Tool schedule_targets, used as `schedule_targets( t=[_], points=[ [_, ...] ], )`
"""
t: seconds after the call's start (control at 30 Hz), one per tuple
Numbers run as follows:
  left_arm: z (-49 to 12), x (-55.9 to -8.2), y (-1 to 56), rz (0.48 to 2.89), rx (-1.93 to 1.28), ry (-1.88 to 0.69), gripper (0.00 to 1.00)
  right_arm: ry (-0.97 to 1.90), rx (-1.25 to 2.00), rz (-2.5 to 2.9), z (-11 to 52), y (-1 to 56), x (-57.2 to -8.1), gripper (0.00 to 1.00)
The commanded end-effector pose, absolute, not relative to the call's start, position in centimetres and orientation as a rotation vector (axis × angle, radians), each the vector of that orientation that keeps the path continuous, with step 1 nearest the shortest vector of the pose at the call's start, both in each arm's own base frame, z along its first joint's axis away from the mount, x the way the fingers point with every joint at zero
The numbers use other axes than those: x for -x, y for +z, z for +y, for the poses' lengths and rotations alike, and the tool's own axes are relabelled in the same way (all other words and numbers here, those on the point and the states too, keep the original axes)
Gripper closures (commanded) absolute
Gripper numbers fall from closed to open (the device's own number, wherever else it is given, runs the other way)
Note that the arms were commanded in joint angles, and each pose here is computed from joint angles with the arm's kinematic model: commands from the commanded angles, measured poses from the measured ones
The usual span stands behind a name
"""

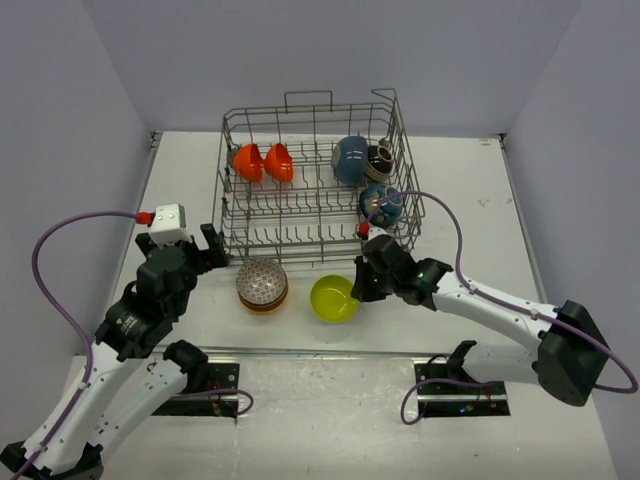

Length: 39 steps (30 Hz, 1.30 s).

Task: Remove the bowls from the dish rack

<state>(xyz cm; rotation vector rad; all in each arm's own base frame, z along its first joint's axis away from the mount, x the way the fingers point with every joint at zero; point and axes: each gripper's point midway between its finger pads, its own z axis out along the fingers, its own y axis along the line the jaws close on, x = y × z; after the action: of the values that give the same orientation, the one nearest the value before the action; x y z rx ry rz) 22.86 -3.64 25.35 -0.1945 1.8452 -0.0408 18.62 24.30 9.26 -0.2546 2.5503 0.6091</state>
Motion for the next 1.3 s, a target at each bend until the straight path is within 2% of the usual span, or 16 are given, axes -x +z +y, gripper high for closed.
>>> schedule_targets(
  t=[0.0, 0.53, 0.6, 0.63, 0.73, 0.77, 0.97, 1.27],
  points=[
    [-3.3, -22.9, 25.6, 1.826, 0.210, -0.033, 0.00, 0.617, 0.238, 2.583, 24.9, 9.2, -18.1, 1.00],
    [-3.6, -23.0, 25.5, 1.830, 0.197, -0.042, 0.00, 0.519, 0.276, 2.753, 24.7, 4.9, -15.8, 0.99],
    [-3.7, -23.1, 25.5, 1.835, 0.194, -0.040, 0.00, 0.515, 0.281, 2.757, 24.6, 4.9, -15.6, 0.94],
    [-3.7, -23.1, 25.5, 1.835, 0.194, -0.040, 0.00, 0.512, 0.282, 2.757, 24.6, 5.0, -15.5, 0.82],
    [-3.7, -23.1, 25.4, 1.837, 0.192, -0.040, 0.00, 0.508, 0.282, 2.743, 24.5, 5.6, -15.6, 0.74],
    [-3.7, -23.1, 25.4, 1.837, 0.192, -0.040, 0.00, 0.522, 0.283, 2.730, 24.6, 6.1, -15.6, 0.66],
    [-3.7, -23.1, 25.4, 1.836, 0.192, -0.040, 0.00, 0.533, 0.288, 2.656, 23.7, 9.9, -15.5, 0.62],
    [-3.9, -23.5, 25.0, 1.864, 0.181, -0.022, 0.00, 0.718, 0.339, 2.322, 23.8, 20.8, -16.5, 0.51]
  ],
)
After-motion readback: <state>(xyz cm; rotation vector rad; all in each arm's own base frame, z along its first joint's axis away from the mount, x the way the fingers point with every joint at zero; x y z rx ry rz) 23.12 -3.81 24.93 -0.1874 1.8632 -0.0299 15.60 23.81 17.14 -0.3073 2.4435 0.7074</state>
